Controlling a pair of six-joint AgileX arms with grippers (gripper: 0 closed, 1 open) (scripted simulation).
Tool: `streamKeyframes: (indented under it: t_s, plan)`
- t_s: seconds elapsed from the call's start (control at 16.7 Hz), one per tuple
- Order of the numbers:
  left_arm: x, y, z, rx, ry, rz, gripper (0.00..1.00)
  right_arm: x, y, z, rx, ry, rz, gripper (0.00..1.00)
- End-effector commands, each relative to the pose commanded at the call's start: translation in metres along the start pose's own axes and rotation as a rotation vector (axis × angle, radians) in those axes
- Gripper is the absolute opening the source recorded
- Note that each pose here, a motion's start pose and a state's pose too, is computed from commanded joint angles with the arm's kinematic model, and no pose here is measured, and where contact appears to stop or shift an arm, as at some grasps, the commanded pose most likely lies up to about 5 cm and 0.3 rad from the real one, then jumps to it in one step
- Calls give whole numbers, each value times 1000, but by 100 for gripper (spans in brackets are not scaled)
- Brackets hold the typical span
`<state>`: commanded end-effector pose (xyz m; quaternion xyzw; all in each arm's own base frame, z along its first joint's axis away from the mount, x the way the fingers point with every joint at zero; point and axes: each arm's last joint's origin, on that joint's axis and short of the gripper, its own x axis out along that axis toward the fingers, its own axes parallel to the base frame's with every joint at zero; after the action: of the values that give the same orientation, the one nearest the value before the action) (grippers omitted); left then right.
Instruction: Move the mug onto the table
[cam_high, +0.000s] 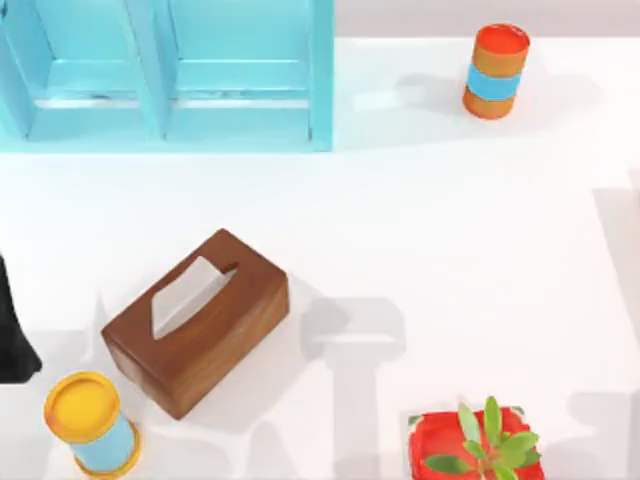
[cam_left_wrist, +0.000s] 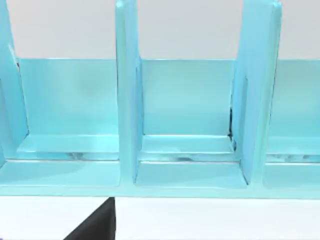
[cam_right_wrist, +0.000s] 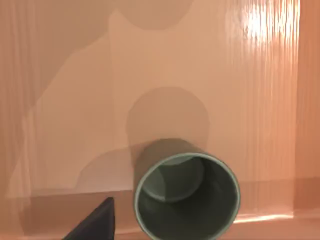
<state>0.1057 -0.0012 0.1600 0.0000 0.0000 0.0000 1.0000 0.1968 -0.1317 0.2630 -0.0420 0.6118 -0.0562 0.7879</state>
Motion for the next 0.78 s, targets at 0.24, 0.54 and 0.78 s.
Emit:
streamKeyframes:
  t_s: [0.24, 0.54, 0.78]
  plan:
    - [0, 0, 0, 0, 0, 0, 100, 17, -32, 6, -9, 210, 112, 100]
    - [0, 0, 0, 0, 0, 0, 100, 21, -39, 6, -10, 252, 141, 100]
    - [0, 0, 0, 0, 0, 0, 100, 25, -38, 6, -11, 252, 141, 100]
